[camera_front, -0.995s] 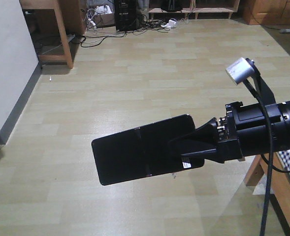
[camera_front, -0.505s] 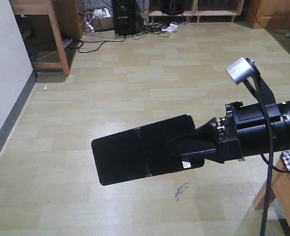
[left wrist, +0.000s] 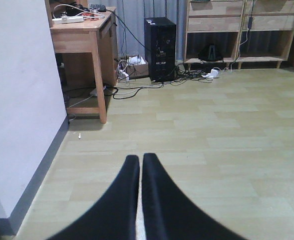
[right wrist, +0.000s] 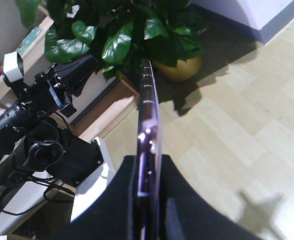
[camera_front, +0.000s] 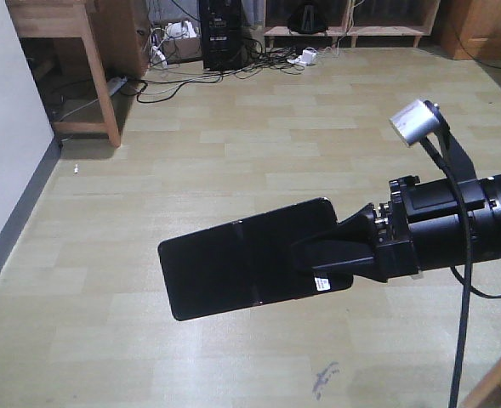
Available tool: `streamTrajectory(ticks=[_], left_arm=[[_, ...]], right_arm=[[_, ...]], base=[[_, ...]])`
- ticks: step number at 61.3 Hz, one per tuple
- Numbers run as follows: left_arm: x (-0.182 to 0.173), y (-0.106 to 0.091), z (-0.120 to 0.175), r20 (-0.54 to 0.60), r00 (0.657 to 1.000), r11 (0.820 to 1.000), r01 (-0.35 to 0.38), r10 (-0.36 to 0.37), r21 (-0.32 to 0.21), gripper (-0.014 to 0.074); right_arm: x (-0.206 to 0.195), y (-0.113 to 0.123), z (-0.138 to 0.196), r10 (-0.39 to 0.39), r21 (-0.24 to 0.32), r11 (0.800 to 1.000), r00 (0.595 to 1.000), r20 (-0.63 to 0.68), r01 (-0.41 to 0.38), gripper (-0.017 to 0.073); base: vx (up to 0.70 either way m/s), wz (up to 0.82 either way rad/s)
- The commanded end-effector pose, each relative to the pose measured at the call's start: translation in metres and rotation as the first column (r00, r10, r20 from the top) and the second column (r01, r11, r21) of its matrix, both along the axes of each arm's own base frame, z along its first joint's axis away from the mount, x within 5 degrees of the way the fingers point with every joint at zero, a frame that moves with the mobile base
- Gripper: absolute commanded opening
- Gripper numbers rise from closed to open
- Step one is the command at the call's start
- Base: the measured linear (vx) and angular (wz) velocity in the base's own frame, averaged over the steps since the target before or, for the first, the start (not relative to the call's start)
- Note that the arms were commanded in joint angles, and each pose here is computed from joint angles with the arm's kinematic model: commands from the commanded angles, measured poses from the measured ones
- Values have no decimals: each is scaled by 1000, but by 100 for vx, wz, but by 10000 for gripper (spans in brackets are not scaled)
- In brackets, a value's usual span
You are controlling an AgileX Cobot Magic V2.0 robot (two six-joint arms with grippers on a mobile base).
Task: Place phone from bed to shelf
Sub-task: 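Keep holding the phone while the base drives across the room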
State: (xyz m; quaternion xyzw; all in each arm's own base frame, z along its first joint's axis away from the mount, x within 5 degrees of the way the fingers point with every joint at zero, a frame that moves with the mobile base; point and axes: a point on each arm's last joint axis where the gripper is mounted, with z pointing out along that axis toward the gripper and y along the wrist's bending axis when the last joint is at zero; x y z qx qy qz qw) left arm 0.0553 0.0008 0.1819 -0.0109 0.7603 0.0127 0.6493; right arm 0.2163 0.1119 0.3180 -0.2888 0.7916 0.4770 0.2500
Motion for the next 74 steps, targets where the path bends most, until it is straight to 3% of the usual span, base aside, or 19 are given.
streamTrajectory(ticks=[1,74], left_arm=[[0,1,6,76,997,1000,-11,11,-6,1],[0,1,6,76,997,1000,-11,11,-6,1]], right_arm=[[-9,2,23,42,109,993,999,24,-44,-1],[-9,2,23,42,109,993,999,24,-44,-1]], base=[[34,1],[38,1]])
